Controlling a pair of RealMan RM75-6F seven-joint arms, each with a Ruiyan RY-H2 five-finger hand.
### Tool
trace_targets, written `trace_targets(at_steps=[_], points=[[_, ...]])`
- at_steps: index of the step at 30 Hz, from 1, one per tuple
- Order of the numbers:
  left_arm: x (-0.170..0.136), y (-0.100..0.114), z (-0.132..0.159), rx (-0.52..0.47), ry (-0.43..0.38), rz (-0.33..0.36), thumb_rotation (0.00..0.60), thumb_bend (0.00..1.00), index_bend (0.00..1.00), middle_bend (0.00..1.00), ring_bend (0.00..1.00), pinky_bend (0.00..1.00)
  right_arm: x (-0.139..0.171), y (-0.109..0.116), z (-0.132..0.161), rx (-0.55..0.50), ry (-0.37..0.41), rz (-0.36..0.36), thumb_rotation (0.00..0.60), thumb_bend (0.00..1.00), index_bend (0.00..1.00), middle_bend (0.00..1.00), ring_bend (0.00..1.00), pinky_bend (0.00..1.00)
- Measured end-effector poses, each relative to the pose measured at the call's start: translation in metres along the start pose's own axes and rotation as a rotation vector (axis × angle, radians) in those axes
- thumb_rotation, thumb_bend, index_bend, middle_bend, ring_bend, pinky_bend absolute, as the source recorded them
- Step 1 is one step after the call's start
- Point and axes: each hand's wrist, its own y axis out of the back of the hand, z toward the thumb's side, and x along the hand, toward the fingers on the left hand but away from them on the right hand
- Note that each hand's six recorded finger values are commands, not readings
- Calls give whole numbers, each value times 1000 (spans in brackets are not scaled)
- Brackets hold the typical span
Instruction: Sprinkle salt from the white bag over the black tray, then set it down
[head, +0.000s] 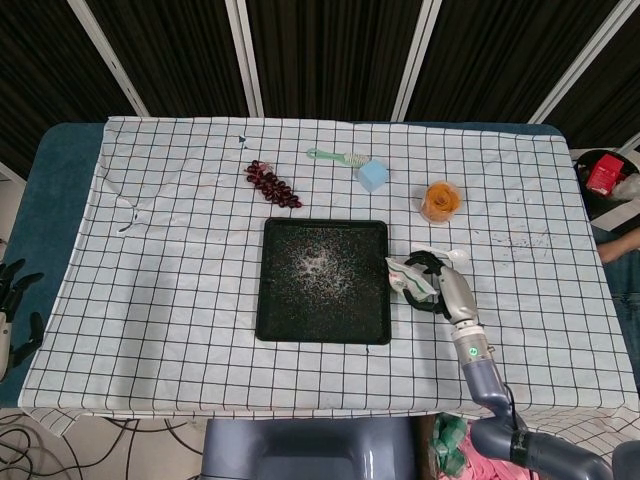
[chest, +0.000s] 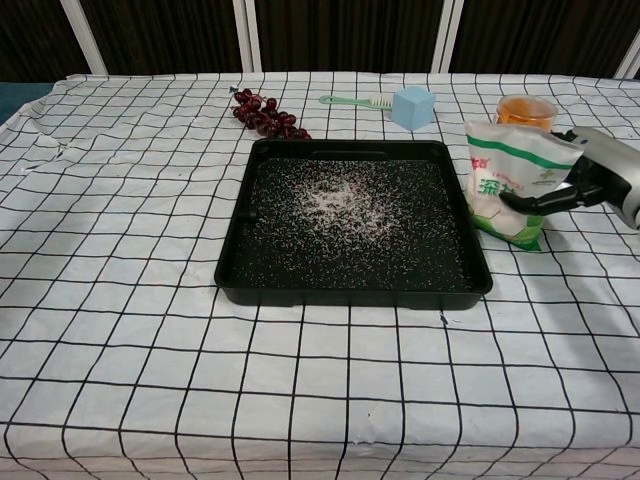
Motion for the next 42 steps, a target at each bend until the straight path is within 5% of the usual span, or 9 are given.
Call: trace_targets(at_steps=[14,30,35,42], points=[[0,0,0,3,1,-1,600,610,209,57,0,0,15,15,13,-5,29,0,600,263,308,174,193,262],[0,-1,0,5,0,-1,600,610,209,57,0,0,33,66,47,6,86,-32,600,264,286,162,195,255],[0,0,0,3,-2,1,600,610,209,57,0,0,38,99,51,111,84,-62,600,264,263,166,204,255],[0,0,1,3,-6,1,600,610,210,56,0,0,60,140,41,456,63,-119,600,263,236,163,203,255]])
